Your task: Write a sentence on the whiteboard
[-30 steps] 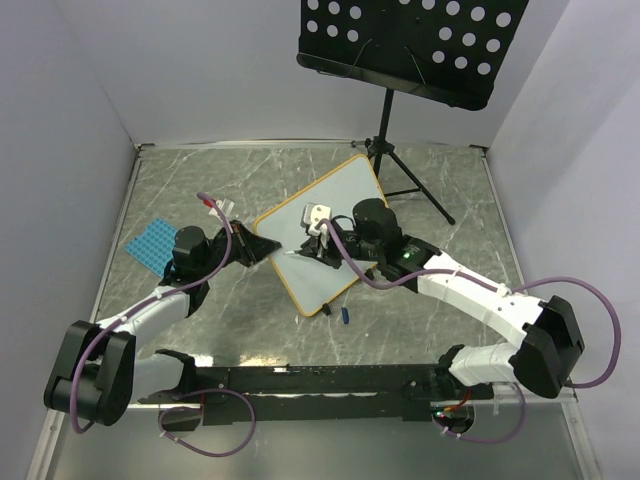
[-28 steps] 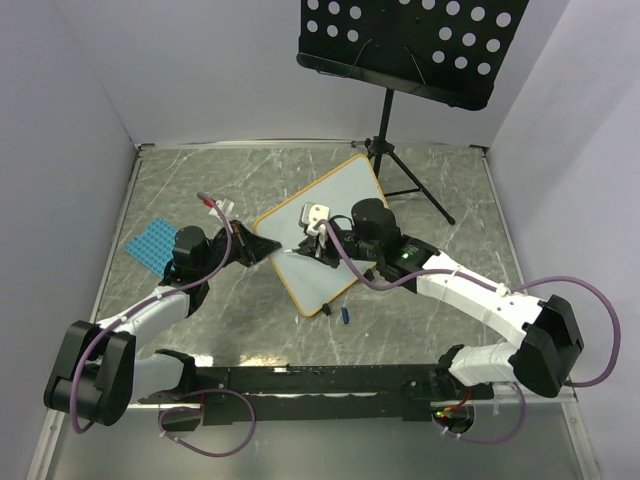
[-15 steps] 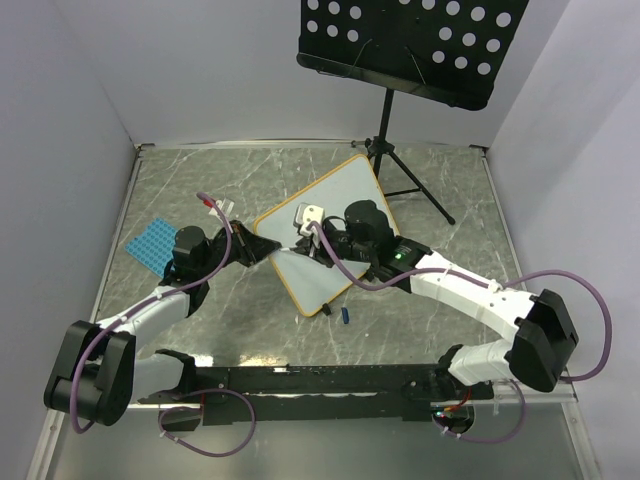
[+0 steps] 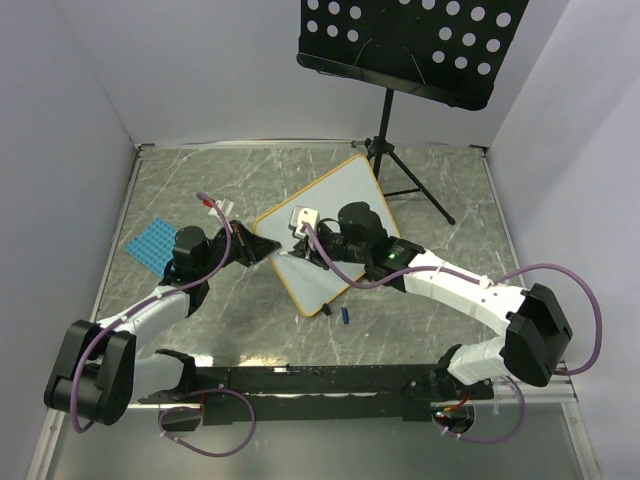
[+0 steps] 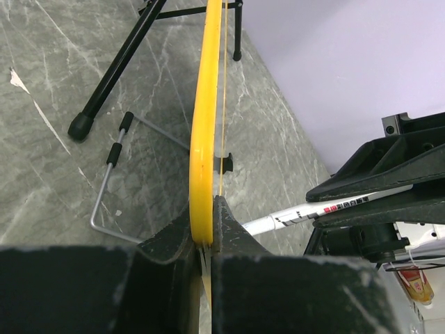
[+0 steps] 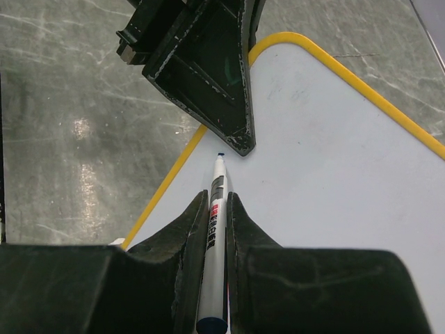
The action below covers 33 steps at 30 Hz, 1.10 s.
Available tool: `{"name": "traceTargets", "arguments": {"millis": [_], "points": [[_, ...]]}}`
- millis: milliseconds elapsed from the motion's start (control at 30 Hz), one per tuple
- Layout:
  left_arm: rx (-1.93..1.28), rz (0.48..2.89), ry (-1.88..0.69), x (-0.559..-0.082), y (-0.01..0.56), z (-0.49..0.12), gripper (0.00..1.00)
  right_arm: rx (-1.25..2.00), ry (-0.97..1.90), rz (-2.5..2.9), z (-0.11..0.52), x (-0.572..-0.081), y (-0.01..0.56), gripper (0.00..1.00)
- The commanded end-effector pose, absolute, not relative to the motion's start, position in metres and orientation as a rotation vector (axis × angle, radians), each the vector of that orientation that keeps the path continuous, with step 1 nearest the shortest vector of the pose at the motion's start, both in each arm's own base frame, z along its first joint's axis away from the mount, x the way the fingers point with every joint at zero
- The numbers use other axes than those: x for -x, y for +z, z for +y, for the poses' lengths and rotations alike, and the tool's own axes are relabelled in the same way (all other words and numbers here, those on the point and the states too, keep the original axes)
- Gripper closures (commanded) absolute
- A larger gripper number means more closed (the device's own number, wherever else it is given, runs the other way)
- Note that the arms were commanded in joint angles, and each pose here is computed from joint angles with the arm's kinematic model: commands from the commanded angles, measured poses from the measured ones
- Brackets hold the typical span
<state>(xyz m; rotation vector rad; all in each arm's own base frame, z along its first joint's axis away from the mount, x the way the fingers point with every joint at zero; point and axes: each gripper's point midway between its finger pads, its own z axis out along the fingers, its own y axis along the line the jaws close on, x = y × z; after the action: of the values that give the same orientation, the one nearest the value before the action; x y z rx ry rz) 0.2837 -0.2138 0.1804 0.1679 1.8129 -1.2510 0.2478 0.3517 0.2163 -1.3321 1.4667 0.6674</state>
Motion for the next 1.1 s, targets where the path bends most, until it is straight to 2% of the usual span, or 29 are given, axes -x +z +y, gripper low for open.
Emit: {"name": "traceTargets", "arguments": {"millis": [0, 1067], "points": [[-0.261, 1.851, -1.308, -0.265, 0.171, -0.223, 0.99, 1.315, 0.637, 1.419, 0.362, -0.258, 0.229, 1.00], [-0.267, 1.861, -1.295, -0.265, 0.167, -0.222, 0.99, 1.176, 0.453, 1.526, 0.325, -0.299, 0.231, 1.00]]}}
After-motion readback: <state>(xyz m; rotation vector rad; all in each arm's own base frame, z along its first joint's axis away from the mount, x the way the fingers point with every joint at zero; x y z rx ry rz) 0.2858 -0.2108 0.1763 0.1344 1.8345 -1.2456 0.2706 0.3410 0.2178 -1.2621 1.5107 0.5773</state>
